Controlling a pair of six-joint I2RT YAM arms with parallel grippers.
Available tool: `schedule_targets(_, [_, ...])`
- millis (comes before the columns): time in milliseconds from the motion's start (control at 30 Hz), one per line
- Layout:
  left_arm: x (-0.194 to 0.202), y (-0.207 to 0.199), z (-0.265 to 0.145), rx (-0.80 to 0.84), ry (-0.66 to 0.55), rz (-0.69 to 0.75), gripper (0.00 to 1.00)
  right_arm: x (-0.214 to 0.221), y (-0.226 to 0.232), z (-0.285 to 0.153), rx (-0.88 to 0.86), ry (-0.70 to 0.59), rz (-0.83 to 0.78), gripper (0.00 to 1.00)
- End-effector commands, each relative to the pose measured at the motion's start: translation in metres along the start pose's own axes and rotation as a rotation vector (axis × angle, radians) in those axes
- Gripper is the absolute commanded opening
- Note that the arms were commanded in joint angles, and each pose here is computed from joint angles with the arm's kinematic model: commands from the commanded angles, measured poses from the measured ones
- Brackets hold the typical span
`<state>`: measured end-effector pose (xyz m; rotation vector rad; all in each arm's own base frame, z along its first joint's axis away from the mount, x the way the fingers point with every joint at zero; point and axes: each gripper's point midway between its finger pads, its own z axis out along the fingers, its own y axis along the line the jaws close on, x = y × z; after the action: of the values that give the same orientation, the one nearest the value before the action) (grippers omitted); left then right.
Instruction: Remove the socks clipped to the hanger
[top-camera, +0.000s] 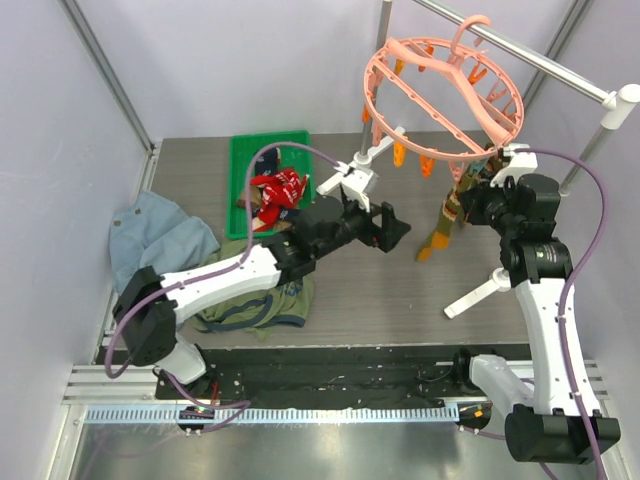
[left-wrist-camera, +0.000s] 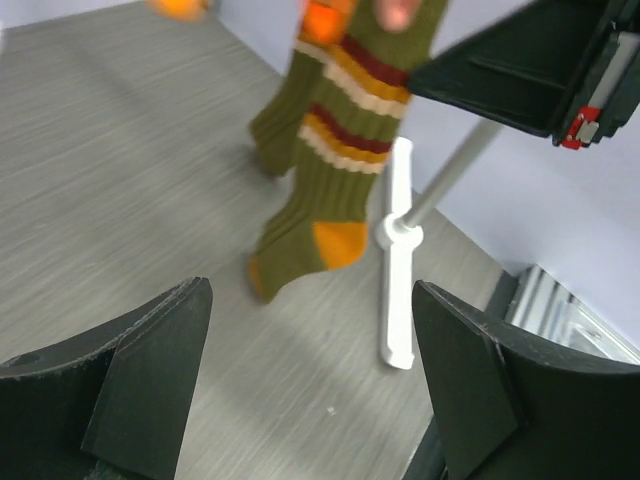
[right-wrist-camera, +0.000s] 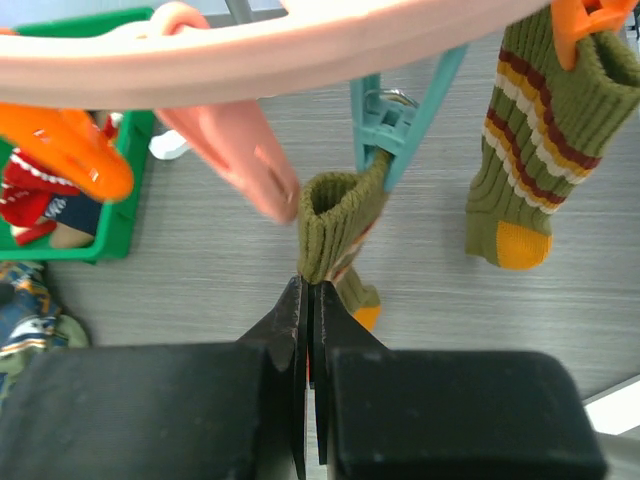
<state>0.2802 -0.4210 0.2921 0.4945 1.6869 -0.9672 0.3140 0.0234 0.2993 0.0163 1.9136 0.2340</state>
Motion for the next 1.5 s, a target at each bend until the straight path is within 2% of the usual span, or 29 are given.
schedule_targets(0, [-0.024,-0.035,0.028,0.094,-0.12,0.012,0.86,-0.032,0.013,-0.02,-0.013,-0.115,0.106,0.01])
schedule_targets(400, [0.0,-0.068,0.082,0.201,-0.123,0.017,0.91,-0.037,0.031,-0.027,-0.088,-0.13,0.248,0.01])
schedule_targets(667, [0.021,-0.077,0.113,0.223,-0.093,0.001,0.89,-0.035,0.033,-0.027,-0.098,-0.158,0.318,0.01])
schedule_targets(767, [0.024,-0.078,0.122,0.22,-0.073,0.003,0.63,-0.036,0.029,-0.026,-0.072,-0.167,0.34,0.01])
schedule_targets(800, [0.022,-0.078,0.122,0.218,-0.076,0.003,0.4,-0.033,0.025,-0.025,-0.051,-0.155,0.346,0.01])
schedule_targets(867, [0.02,-0.077,0.118,0.212,-0.074,0.008,0.16,-0.038,0.023,-0.027,-0.026,-0.148,0.347,0.01])
schedule_targets(967, [0.014,-0.075,0.11,0.191,-0.075,0.011,0.0,-0.039,0.019,-0.029,0.007,-0.113,0.34,0.12])
schedule_targets(1000, [0.011,-0.075,0.108,0.19,-0.077,0.012,0.0,-0.034,0.017,-0.031,0.024,-0.084,0.339,0.24])
schedule_targets(1067, [0.005,-0.076,0.101,0.19,-0.082,0.009,0.0,-0.048,0.013,-0.039,0.058,-0.098,0.301,0.43])
schedule_targets(1100, [0.003,-0.076,0.098,0.189,-0.082,0.008,0.0,-0.044,0.006,-0.042,0.101,-0.076,0.298,0.48])
schedule_targets(1267, [0.003,-0.076,0.087,0.194,-0.057,0.002,0.0,-0.079,-0.023,-0.062,0.279,-0.179,0.255,0.48])
schedule_targets(1300, [0.004,-0.076,0.086,0.192,-0.052,0.001,0.0,-0.079,-0.026,-0.057,0.293,-0.161,0.256,0.48])
schedule_targets(1467, [0.001,-0.068,0.074,0.17,-0.056,-0.003,0.0,-0.093,-0.014,-0.05,0.238,-0.139,0.276,0.47])
